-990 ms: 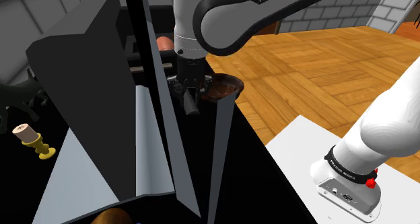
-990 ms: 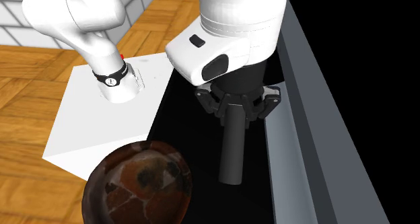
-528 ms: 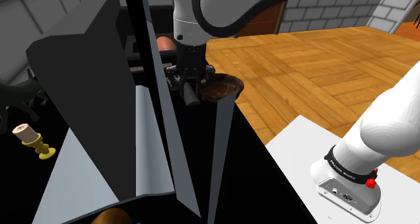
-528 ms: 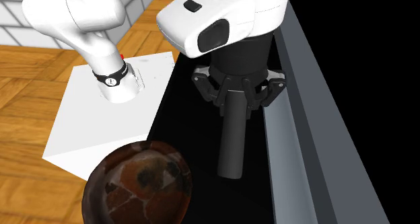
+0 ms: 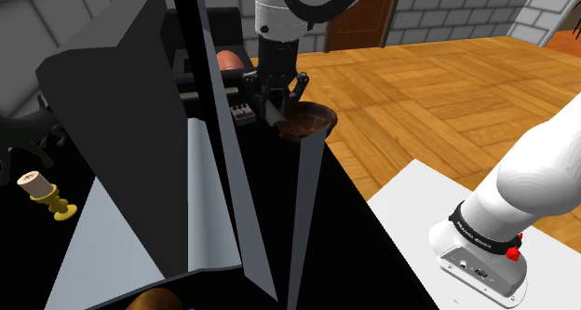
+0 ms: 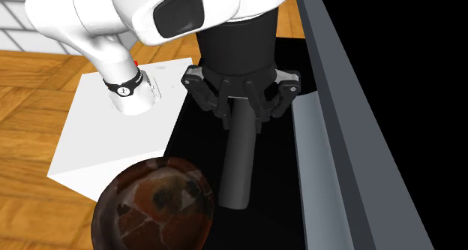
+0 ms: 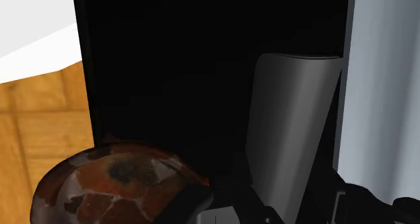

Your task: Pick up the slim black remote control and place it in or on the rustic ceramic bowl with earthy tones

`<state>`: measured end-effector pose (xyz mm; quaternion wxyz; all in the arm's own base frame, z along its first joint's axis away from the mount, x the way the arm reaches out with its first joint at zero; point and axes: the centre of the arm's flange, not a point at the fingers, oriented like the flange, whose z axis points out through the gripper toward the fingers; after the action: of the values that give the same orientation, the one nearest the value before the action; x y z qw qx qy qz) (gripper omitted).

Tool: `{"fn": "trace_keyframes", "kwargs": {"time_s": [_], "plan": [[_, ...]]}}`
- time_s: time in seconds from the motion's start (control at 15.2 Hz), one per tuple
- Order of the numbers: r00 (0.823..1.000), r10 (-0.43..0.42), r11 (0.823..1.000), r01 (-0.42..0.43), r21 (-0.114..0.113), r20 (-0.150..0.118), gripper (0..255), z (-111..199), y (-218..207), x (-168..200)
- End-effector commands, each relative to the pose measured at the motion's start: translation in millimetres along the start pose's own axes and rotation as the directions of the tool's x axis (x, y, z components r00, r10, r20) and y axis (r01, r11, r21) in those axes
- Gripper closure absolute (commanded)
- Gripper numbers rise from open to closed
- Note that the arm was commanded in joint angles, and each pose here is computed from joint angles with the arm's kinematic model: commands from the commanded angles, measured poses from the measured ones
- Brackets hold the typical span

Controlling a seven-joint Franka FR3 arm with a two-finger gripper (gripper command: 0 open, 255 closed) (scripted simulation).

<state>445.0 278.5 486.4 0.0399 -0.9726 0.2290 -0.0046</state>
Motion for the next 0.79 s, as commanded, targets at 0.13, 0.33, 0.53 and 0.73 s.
{"fn": "trace_keyframes", "kwargs": {"time_s": [0.13,0.33,0.53,0.73], "plan": [[1.0,-0.002,1.0,0.002,0.002,0.0,255,-0.5,42.8,26.7],[1.0,-0.002,1.0,0.002,0.002,0.0,255,-1.3,75.4,49.1],[1.0,-0.002,1.0,0.002,0.002,0.0,255,-2.2,108.1,71.5],[1.0,-0.002,1.0,0.002,0.002,0.0,255,2.5,130.1,86.4]]}}
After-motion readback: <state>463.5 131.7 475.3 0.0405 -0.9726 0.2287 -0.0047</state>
